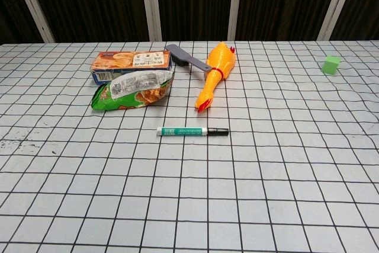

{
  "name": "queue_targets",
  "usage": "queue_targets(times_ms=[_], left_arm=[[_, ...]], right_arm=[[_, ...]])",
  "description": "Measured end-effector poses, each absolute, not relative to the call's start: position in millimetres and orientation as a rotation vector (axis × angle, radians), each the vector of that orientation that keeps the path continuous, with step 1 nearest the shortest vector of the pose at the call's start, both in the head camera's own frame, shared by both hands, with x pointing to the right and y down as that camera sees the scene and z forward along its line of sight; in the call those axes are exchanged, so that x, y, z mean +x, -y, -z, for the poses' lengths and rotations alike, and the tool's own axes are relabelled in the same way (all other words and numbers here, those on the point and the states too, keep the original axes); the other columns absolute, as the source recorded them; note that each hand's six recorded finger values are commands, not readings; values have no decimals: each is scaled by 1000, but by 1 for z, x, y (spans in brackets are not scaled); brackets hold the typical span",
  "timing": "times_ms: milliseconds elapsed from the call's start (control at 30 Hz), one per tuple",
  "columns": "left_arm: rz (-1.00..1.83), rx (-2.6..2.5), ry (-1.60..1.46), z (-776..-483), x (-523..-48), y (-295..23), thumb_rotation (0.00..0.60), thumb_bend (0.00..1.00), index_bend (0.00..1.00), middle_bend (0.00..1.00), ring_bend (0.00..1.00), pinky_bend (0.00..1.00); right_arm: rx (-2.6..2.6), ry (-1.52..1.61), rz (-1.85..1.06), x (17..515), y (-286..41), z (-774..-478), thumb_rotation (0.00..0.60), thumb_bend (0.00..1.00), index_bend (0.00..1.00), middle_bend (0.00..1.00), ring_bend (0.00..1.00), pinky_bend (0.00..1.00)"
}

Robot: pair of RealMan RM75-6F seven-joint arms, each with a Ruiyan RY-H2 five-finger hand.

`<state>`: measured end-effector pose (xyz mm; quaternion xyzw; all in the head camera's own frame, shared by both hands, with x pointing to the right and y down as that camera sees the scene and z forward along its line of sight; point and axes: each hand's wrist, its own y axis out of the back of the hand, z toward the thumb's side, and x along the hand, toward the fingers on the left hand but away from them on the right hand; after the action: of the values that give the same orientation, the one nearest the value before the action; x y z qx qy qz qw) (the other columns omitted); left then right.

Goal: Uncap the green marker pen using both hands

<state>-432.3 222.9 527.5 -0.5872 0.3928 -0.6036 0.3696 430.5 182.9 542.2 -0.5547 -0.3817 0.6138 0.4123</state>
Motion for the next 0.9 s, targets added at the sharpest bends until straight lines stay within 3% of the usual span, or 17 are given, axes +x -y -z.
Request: queue_targets(times_ms=[400,600,900], left_arm=[[1543,-1519,-1013,-530,-432,-226,600,531,0,0,0,0],[1533,-1517,-1012,-529,-430,-221,600,457,5,0,0,0],[1530,-1535,-957,-543,-411,-214,600,457,126,0,0,0]], right_arm=[[-1422,983,-1550,427,-184,-548,600,117,70,25,23,0],[-1417,982,-1569,428,-183,-550,600,118,84,25,23,0],[-1421,981,-1590,429,-182,-551,600,118,89,25,23,0]])
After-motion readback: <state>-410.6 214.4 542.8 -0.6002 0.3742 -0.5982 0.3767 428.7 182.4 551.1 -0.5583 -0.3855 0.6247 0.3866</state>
